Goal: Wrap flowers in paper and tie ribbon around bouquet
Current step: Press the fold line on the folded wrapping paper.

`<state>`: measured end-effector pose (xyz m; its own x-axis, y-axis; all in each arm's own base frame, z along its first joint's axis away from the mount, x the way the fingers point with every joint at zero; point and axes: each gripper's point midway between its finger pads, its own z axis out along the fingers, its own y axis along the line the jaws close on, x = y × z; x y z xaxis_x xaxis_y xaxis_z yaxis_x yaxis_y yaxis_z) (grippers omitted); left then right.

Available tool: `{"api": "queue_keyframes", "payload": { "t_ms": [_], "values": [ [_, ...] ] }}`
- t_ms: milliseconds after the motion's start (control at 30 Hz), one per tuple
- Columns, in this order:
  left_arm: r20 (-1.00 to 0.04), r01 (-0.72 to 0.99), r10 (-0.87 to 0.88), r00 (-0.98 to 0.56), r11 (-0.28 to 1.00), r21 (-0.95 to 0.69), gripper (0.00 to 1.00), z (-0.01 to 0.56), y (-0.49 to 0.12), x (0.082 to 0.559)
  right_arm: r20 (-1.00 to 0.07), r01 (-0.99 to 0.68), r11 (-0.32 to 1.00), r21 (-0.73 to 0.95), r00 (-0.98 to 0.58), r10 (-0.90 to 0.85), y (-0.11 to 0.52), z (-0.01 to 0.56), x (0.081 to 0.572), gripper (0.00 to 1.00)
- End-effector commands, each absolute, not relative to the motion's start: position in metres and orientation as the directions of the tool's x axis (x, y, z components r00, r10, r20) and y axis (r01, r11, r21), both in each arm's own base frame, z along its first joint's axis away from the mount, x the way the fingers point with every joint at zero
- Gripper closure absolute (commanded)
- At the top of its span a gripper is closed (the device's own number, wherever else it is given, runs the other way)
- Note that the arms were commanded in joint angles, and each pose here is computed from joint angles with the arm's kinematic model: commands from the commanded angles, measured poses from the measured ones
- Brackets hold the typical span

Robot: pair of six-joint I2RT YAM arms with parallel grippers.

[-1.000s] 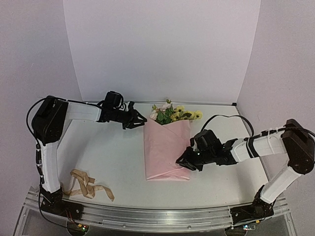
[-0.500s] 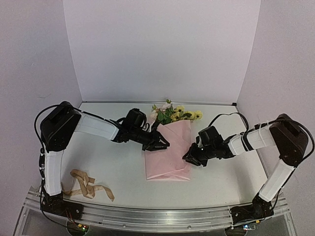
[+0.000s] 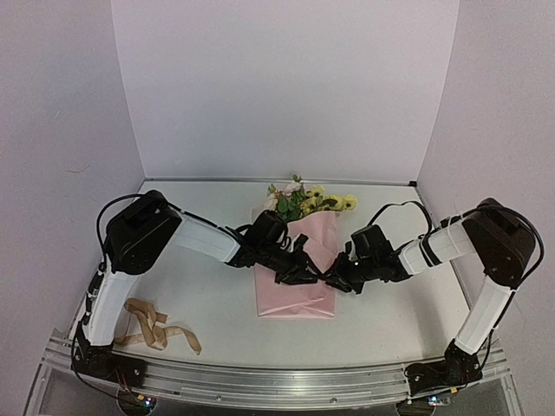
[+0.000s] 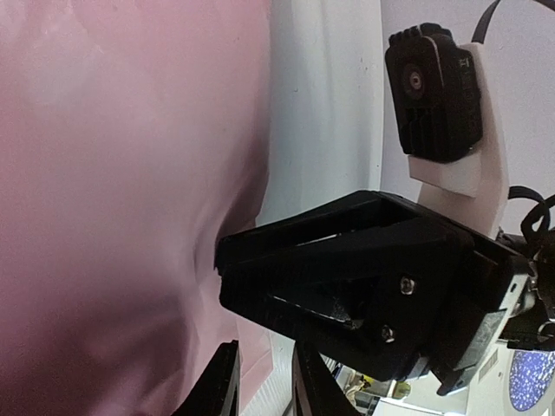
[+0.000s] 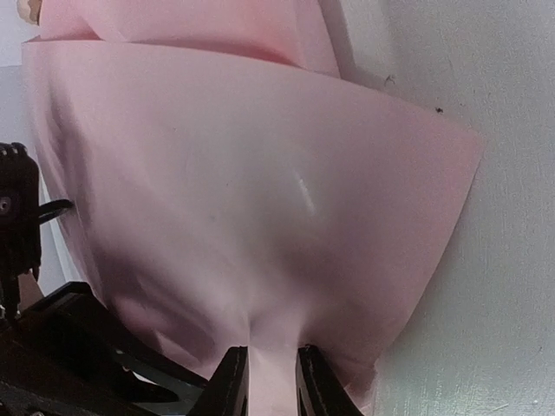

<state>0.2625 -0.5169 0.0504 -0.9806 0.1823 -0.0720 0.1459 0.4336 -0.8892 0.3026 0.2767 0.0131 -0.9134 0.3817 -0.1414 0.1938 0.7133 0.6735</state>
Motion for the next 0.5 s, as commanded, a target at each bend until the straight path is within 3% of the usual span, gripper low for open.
{"api": "queue_keyframes", "payload": {
  "t_ms": [0,167,467],
  "values": [
    [-0.024,0.113,0.163,-0.986,0.569,-0.815,0.77,0.021,-0.515,0.266,-0.132,0.212,0.701,0.681,-0.906,0.403,0.274,0.008,0.308,0.78],
    [0.038,0.072,0.149,-0.988,0.670,-0.739,0.78,-0.014,-0.501,0.262,-0.105,0.234,0.675,0.699,-0.901,0.421,0.272,0.005,0.325,0.78],
    [0.074,0.061,0.157,-0.985,0.710,-0.701,0.80,-0.034,-0.493,0.256,-0.055,0.316,0.608,0.728,-0.858,0.512,0.255,-0.001,0.386,0.79]
  ]
}}
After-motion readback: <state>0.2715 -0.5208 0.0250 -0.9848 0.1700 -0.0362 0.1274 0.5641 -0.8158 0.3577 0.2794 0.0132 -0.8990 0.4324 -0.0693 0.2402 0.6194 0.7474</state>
